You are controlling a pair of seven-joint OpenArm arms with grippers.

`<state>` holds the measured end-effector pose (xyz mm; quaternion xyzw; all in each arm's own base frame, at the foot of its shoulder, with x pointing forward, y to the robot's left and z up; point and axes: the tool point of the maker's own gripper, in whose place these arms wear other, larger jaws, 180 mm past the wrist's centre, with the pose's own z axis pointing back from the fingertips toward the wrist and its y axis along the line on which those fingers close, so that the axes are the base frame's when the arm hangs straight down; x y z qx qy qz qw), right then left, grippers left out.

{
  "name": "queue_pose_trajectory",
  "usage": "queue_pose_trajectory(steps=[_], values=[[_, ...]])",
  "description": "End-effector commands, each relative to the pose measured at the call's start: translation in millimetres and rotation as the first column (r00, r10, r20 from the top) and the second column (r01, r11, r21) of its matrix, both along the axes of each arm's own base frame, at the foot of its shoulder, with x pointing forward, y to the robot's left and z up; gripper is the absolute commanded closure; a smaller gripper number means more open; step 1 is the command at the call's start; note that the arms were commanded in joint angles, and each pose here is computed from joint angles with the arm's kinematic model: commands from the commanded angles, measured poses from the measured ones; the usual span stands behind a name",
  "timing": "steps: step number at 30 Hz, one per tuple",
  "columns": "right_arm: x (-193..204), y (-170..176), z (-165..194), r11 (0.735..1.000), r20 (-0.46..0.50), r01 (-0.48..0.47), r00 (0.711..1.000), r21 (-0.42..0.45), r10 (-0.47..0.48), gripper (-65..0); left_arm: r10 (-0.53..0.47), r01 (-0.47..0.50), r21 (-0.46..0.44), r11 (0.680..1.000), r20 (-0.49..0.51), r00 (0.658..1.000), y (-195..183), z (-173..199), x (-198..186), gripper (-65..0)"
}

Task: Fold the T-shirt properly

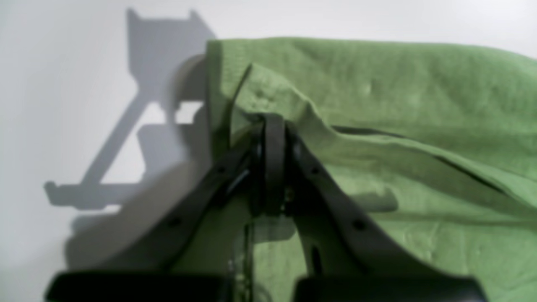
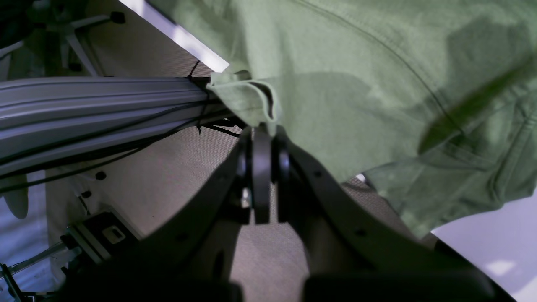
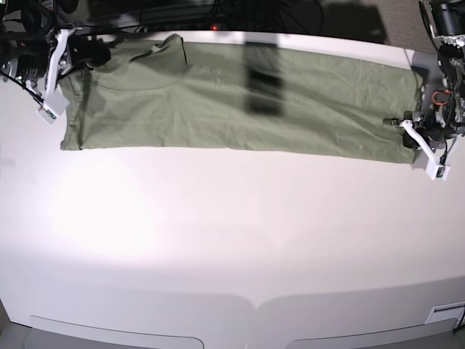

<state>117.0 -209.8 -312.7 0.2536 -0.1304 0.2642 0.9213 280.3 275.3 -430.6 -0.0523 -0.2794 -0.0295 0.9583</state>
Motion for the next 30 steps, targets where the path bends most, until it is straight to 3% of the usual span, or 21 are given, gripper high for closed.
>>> queue_pose_trajectory(steps=[1, 13, 20, 22, 24, 30], values=[[5, 2, 8, 1.000, 0.025, -0.016, 1.000, 0.010, 0.015, 0.0, 0.005, -0.005, 0.009, 1.000, 0.044, 0.999, 8, 14, 11, 0.0], [4, 2, 8, 1.000, 0.025, -0.016, 1.000, 0.010, 0.015, 0.0, -0.080, 0.081, -0.009, 0.997, 0.074, 0.994, -6, 41, 4, 0.0], [4, 2, 8, 1.000, 0.025, -0.016, 1.000, 0.011, 0.015, 0.0, -0.078, 0.072, 0.048, 0.996, 0.140, 0.987, 3, 46, 12, -0.6], [4, 2, 8, 1.000, 0.025, -0.016, 1.000, 0.010, 0.015, 0.0, -0.077, 0.070, 0.045, 0.997, 0.167, 0.983, 2, 50, 16, -15.4], [4, 2, 8, 1.000, 0.025, -0.016, 1.000, 0.010, 0.015, 0.0, -0.077, 0.070, 0.044, 0.997, 0.169, 0.983, 2, 50, 16, -23.1], [4, 2, 8, 1.000, 0.025, -0.016, 1.000, 0.011, 0.015, 0.0, -0.048, 0.047, 0.019, 0.999, 0.108, 0.993, 6, 30, 6, -23.2]])
